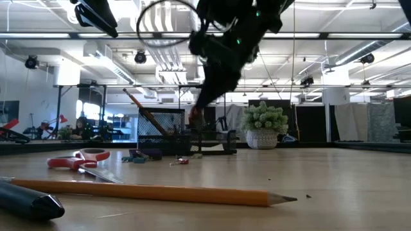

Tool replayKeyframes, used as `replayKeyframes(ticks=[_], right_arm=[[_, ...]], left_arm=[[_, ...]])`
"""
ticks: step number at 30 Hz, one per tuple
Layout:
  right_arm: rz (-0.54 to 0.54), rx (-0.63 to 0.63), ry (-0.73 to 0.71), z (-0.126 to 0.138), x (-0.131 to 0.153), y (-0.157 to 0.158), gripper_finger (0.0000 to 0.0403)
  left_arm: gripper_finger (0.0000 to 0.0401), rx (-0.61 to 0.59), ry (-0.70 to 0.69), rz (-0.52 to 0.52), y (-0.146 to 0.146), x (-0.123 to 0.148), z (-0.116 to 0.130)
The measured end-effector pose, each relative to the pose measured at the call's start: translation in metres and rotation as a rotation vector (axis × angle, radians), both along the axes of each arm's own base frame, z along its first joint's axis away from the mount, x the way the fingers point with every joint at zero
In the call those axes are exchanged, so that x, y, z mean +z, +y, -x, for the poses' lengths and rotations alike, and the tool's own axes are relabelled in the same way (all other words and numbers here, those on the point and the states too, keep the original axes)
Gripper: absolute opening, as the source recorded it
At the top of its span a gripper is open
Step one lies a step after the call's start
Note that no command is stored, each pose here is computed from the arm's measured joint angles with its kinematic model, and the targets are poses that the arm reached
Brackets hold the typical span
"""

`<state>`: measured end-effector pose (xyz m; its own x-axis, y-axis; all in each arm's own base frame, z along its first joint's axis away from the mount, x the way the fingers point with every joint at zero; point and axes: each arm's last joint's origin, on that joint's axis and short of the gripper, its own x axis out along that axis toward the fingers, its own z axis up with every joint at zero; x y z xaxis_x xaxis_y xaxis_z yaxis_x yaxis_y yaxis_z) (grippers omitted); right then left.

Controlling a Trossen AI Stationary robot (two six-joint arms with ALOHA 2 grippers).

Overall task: Pick and place office supplies into organizer
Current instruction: Put the right brown binder clip into the desk organizer, then put the top brown binder clip into the desk organizer

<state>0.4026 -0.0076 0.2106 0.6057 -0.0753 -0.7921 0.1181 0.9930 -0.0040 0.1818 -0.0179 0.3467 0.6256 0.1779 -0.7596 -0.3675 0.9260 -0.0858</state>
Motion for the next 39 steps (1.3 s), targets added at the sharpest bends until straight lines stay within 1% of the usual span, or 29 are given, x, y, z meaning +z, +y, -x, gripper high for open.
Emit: replayKeyframes(ticks=[2, 4, 8, 10, 13, 16, 19, 21, 24, 28, 32, 33, 35, 37, 39], right_arm=[[-0.014, -0.048, -0.043, -0.003, 0.006, -0.003, 0.0054], [-0.025, -0.069, -0.038, -0.008, 0.001, -0.004, 0.0054], [-0.037, -0.097, 0.001, -0.027, -0.016, -0.009, 0.0054], [-0.035, -0.100, -0.024, -0.041, -0.017, -0.013, 0.0054], [-0.032, -0.116, -0.022, -0.057, -0.020, -0.020, 0.0054], [-0.027, -0.127, 0.043, -0.064, -0.029, -0.026, 0.0054], [-0.008, -0.119, 0.091, -0.067, -0.030, -0.026, 0.0055], [0.027, -0.157, 0.112, -0.067, -0.033, -0.027, 0.0060], [0.035, -0.195, 0.111, -0.068, -0.035, -0.027, 0.0081], [0.033, -0.209, 0.055, -0.072, -0.028, -0.029, 0.0122], [0.027, -0.218, 0.095, -0.069, -0.032, -0.030, 0.0162], [0.037, -0.201, 0.120, -0.067, -0.033, -0.029, 0.0170], [0.096, -0.098, 0.187, -0.060, -0.027, -0.023, 0.0183], [0.181, 0.064, 0.279, -0.051, -0.024, -0.014, 0.0189], [0.230, 0.269, 0.339, -0.046, -0.029, -0.005, 0.0190]], left_arm=[[0.0153, 0.000, 0.000, -0.001, 0.000, 0.000, 0.000], [0.0153, 0.002, 0.000, -0.005, 0.000, 0.000, 0.000], [0.0153, 0.000, -0.001, -0.017, 0.000, 0.000, 0.000], [0.0153, -0.003, 0.001, -0.023, 0.000, 0.000, 0.000], [0.0153, -0.001, 0.000, -0.025, 0.001, 0.000, 0.000], [0.0153, -0.001, 0.002, -0.026, 0.001, 0.000, 0.000], [0.0153, 0.000, 0.005, -0.028, 0.001, 0.000, 0.000], [0.0153, 0.004, 0.005, -0.034, 0.001, 0.000, 0.000], [0.0153, 0.006, 0.006, -0.038, 0.001, 0.000, 0.001], [0.0153, 0.008, 0.010, -0.048, 0.001, -0.001, 0.001], [0.0153, 0.011, 0.013, -0.055, 0.001, -0.002, 0.001], [0.0153, 0.011, 0.014, -0.055, 0.001, -0.002, 0.001], [0.0153, 0.011, 0.018, -0.056, 0.001, -0.003, 0.001], [0.0153, 0.010, 0.022, -0.057, 0.001, -0.004, 0.001], [0.0153, 0.006, 0.026, -0.061, 0.001, -0.005, 0.001]])
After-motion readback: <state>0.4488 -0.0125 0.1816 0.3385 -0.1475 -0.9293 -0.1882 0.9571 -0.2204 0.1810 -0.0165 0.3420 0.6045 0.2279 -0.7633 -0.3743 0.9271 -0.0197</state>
